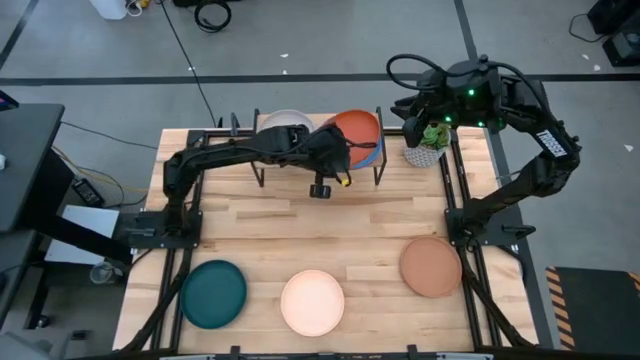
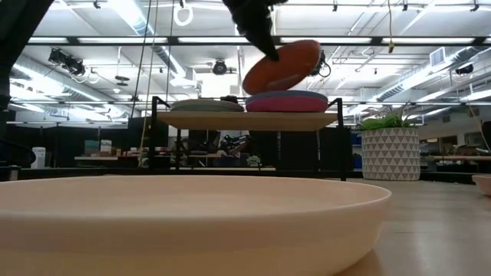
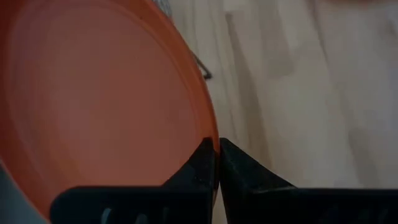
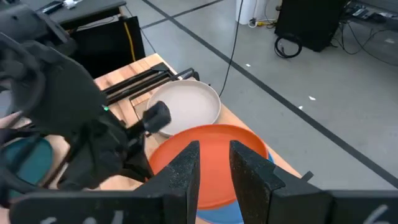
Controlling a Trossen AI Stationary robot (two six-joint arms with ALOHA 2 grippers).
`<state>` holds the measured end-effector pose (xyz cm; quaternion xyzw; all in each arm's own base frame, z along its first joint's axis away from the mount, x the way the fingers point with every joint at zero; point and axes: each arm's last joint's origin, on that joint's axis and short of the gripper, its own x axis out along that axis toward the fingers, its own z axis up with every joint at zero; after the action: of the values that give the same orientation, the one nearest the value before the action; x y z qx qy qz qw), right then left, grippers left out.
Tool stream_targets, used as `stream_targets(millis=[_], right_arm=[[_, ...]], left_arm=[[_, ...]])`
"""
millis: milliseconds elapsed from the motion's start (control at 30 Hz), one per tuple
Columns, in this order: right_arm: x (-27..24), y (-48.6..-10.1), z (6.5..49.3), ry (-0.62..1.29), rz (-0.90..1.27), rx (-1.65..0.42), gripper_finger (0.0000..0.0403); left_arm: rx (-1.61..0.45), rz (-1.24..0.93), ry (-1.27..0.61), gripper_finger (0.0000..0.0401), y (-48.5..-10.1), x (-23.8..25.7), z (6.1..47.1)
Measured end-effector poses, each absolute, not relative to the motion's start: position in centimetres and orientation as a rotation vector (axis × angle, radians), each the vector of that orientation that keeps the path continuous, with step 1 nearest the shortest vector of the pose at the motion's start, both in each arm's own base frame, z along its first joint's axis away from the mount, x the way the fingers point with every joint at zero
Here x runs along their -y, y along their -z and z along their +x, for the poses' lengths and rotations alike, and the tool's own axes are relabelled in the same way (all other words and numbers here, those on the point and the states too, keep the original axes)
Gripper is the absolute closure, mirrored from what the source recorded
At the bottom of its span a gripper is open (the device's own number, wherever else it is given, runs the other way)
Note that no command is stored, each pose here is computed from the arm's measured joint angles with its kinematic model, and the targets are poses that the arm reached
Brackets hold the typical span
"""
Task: Place and stack plates onto a shelf
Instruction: Stack the orange plate on top of the blue plate on the shelf, then stack the light red plate on top of the gray plate on the shelf
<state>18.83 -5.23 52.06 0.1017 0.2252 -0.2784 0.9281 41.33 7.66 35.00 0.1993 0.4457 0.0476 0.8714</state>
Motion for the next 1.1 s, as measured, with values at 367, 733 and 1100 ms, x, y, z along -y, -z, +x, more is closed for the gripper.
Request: stream_targets(millis=[367, 733, 1100], right_arm=[[5.2, -52.0, 18.9, 0.571, 0.212, -0.465, 0.0309], [5.2, -51.9, 18.9, 0.571, 0.205, -0.473, 0.0309], [5.2, -51.3, 18.7, 0.582, 0.19, -0.543, 0.0309]], left_arm=[[-1.009, 0.524, -0.102, 0.0351, -33.0, -8.7, 42.2], [-0.96, 0.368, -0.182, 0.0269, -35.4, -8.5, 40.5], [-0.939, 0.041, 0.066, 0.0265, -39.7, -3.9, 34.6]])
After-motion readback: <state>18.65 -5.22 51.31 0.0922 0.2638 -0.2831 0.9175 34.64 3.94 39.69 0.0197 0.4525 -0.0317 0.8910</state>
